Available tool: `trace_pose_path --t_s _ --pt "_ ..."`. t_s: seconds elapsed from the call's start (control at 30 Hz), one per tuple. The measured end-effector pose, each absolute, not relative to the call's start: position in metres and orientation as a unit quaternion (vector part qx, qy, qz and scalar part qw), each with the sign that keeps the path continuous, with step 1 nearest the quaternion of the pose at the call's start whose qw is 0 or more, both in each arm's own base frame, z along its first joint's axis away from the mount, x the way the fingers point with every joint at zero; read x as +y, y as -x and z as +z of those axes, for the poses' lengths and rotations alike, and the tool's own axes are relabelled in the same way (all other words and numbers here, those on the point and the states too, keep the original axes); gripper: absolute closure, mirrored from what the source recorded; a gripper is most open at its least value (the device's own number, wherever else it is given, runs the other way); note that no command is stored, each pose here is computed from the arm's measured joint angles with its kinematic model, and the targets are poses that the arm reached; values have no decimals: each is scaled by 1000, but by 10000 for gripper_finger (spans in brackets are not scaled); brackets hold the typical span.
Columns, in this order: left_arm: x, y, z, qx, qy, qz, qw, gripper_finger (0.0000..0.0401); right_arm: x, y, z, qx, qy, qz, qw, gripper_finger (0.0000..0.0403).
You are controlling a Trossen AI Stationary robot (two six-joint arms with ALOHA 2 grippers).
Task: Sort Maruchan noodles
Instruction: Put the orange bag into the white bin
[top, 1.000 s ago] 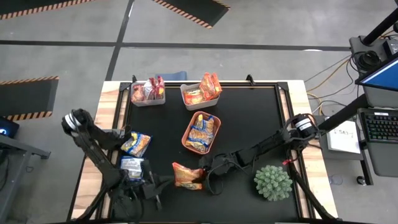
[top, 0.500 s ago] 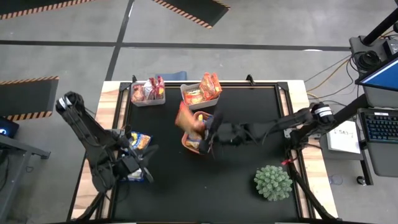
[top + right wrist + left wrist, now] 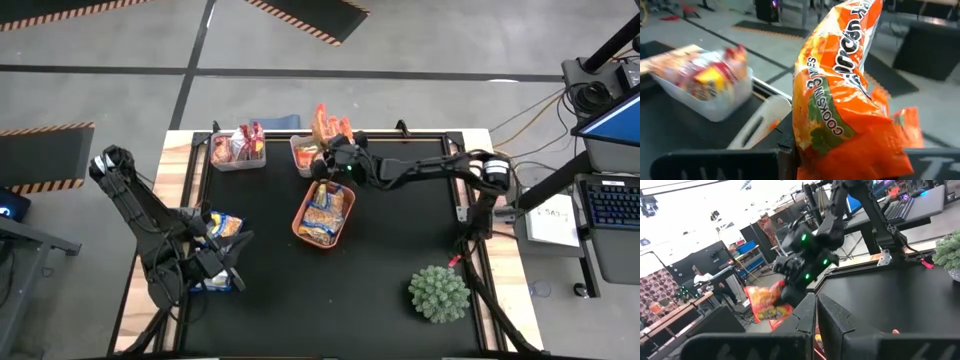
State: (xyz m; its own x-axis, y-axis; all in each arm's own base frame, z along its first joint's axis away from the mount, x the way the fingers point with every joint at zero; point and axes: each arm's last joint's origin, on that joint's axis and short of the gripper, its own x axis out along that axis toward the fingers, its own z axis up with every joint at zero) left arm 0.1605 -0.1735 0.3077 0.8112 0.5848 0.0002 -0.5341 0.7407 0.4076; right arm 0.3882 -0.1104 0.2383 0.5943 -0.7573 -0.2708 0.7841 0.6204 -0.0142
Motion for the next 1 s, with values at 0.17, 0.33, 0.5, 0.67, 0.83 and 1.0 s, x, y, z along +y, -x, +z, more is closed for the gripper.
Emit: trace_pose_path --t_s 0.17,0.33,0.5,0.67,0.83,1.0 --pt "-169 -157 313 67 -208 300 929 401 -127 -392 216 139 -86 -434 886 344" --pt "-165 -154 318 70 -217 299 926 401 -129 -394 205 150 -83 -448 877 344" --pt "-161 -152 319 75 -231 298 923 401 -131 -395 198 156 -81 -459 871 344" --pt "-159 -150 320 76 -235 298 922 401 -134 -397 189 162 -79 -467 866 344" --pt "-159 -150 320 78 -242 297 920 401 -134 -397 187 165 -79 -468 865 344" --pt "-158 -150 319 79 -246 297 919 401 -136 -396 187 158 -94 -473 862 320"
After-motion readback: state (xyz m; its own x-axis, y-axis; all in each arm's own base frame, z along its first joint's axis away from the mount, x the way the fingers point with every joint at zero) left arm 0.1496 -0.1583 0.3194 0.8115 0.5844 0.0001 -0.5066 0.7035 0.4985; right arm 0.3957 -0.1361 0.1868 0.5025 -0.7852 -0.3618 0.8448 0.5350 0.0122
